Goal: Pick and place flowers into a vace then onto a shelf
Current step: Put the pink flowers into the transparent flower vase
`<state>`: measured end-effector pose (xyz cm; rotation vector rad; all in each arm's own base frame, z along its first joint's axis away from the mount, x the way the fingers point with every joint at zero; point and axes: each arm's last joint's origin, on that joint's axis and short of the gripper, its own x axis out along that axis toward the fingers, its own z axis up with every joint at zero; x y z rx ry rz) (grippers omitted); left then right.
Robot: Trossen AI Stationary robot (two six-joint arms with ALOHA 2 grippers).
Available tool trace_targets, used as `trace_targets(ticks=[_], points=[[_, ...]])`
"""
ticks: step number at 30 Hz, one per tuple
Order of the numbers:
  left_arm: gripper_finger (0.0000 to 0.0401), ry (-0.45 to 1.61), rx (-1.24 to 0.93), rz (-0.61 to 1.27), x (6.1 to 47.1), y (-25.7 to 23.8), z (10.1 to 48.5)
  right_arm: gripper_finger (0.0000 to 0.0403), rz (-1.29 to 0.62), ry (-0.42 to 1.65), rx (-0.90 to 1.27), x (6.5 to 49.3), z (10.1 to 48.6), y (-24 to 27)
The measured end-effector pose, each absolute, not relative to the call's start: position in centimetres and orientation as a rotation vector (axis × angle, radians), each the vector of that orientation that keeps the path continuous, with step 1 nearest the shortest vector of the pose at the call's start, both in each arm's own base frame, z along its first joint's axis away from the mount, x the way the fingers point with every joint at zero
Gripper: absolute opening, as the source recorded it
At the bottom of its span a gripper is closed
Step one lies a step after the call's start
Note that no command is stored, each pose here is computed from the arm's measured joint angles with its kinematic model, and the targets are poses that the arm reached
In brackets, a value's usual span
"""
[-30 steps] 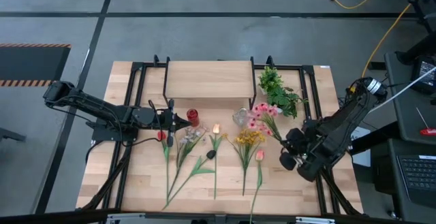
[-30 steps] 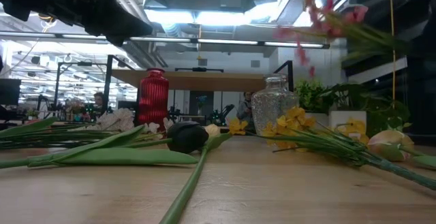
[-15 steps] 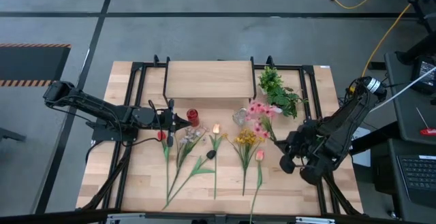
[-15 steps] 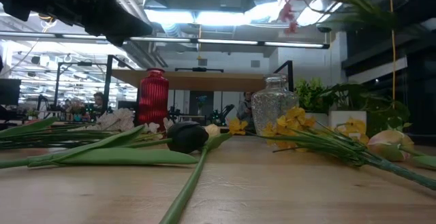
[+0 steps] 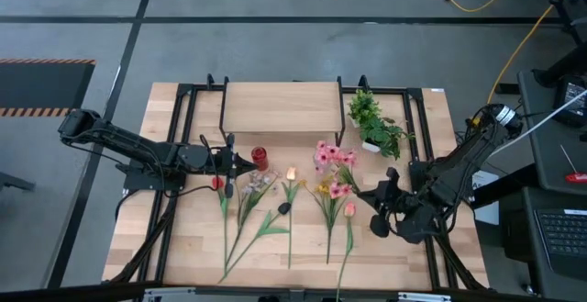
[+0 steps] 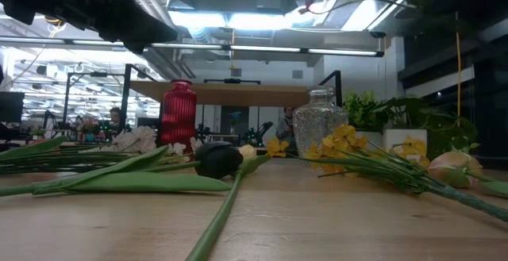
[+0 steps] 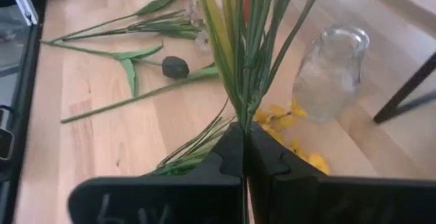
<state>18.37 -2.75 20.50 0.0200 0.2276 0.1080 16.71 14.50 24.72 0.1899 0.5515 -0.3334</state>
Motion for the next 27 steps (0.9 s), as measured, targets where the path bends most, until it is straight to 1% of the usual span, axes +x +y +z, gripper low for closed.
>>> trace_targets(ticks=[5,14,17,20,23,27], points=[[0.0004,0.228,0.02,0.107,18.4,-2.8,20.5,0.0,-0.244,0.472,0.214,16.5,24.0,12.9],[0.0004,0.228,0.03,0.107,18.4,-2.7,20.5,0.0,-0.188,0.234,0.083,15.5,25.2,9.4],[0.0004,0.23,0.079,0.101,18.4,-2.8,20.5,0.0,-0.199,0.174,0.051,15.6,24.7,8.5],[0.0004,0.232,0.108,0.098,18.4,-2.8,20.5,0.0,-0.171,0.12,0.025,16.0,24.1,7.8],[0.0004,0.232,0.112,0.122,18.4,-2.7,20.5,0.0,-0.13,0.049,-0.022,16.4,24.2,7.2],[0.0004,0.232,0.117,0.177,18.3,-2.5,20.5,0.0,-0.128,-0.015,-0.098,16.8,25.1,6.6]])
